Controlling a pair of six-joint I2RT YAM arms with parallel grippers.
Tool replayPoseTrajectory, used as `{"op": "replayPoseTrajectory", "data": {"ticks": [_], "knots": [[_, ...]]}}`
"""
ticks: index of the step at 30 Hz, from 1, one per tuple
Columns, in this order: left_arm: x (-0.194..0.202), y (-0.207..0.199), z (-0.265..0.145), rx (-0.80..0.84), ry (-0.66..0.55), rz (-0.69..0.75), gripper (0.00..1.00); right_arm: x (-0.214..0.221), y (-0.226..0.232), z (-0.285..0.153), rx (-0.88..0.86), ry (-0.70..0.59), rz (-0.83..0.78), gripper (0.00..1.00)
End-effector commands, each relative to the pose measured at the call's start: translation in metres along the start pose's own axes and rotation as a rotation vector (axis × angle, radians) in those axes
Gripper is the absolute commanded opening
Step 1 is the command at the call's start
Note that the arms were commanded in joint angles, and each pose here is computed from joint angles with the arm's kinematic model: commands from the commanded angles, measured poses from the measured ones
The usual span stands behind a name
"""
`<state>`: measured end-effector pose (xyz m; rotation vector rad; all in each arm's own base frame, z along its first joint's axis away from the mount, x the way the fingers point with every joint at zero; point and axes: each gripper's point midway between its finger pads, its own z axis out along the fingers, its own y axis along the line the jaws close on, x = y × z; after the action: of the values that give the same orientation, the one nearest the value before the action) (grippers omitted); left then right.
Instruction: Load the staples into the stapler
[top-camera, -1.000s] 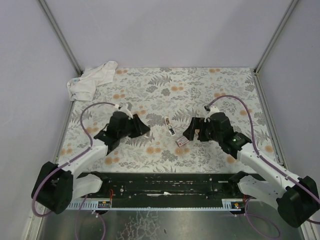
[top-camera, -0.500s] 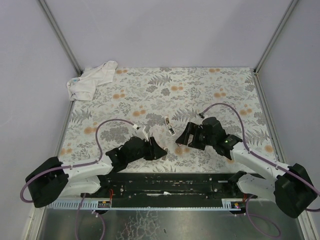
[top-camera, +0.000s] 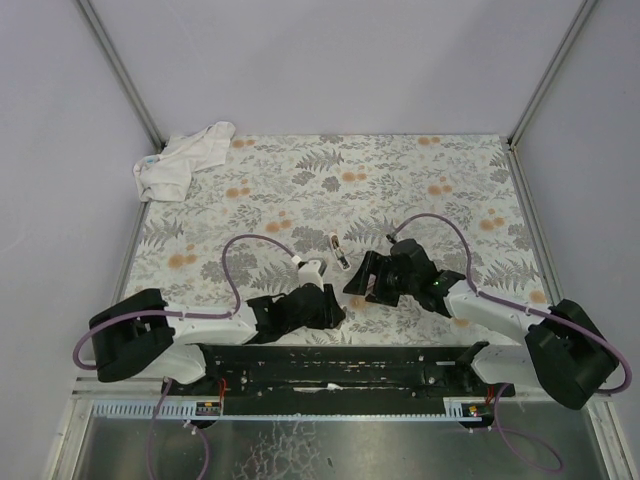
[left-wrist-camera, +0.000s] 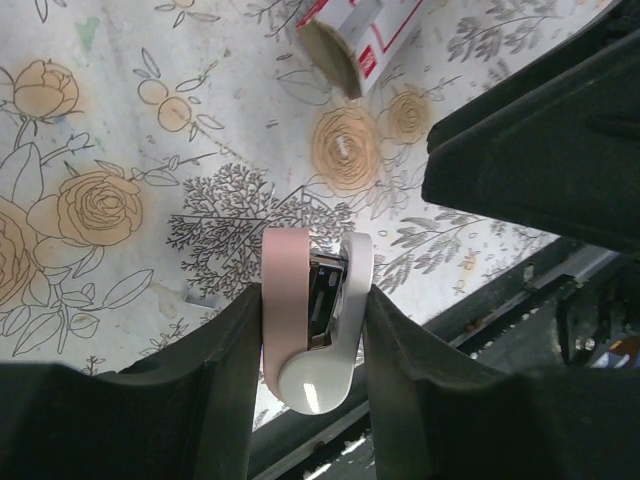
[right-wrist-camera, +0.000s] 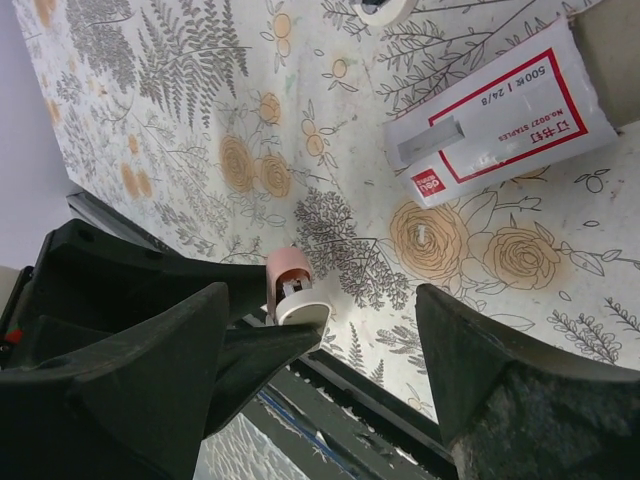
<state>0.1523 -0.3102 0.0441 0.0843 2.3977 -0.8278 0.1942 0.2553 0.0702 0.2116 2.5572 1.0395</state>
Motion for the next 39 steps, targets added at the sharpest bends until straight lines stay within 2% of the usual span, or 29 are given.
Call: {"op": "replayPoseTrajectory", "data": {"ticks": [1,9,13,15,21,32,39], "knots": [[0.001,0.006,0.006,-0.053,-0.002,0.012,0.38,0.006,0.007,0.009,-0.049,0.021,0.006,0.8],[0.0,0.004,0.0,-0.045,0.0,0.009,0.6,0.015,-0.003,0.014,-0.042,0.044,0.015,0.78],[-0.001,0.002,-0.006,-0.036,0.005,-0.007,0.66,0.019,-0.005,0.014,-0.043,0.056,0.015,0.76],[-0.004,0.001,-0.009,-0.033,0.0,-0.031,0.64,0.022,-0.005,0.015,-0.047,0.061,0.015,0.72],[-0.02,0.008,-0.009,-0.085,-0.038,-0.111,0.48,0.033,-0.009,0.017,-0.038,0.081,0.015,0.62],[-0.023,0.02,0.01,-0.22,0.005,-0.068,0.47,0.037,-0.017,0.016,-0.011,0.071,0.005,0.58],[-0.021,0.032,0.015,-0.295,0.013,-0.041,0.39,0.039,-0.019,0.015,-0.008,0.073,0.003,0.57]]}}
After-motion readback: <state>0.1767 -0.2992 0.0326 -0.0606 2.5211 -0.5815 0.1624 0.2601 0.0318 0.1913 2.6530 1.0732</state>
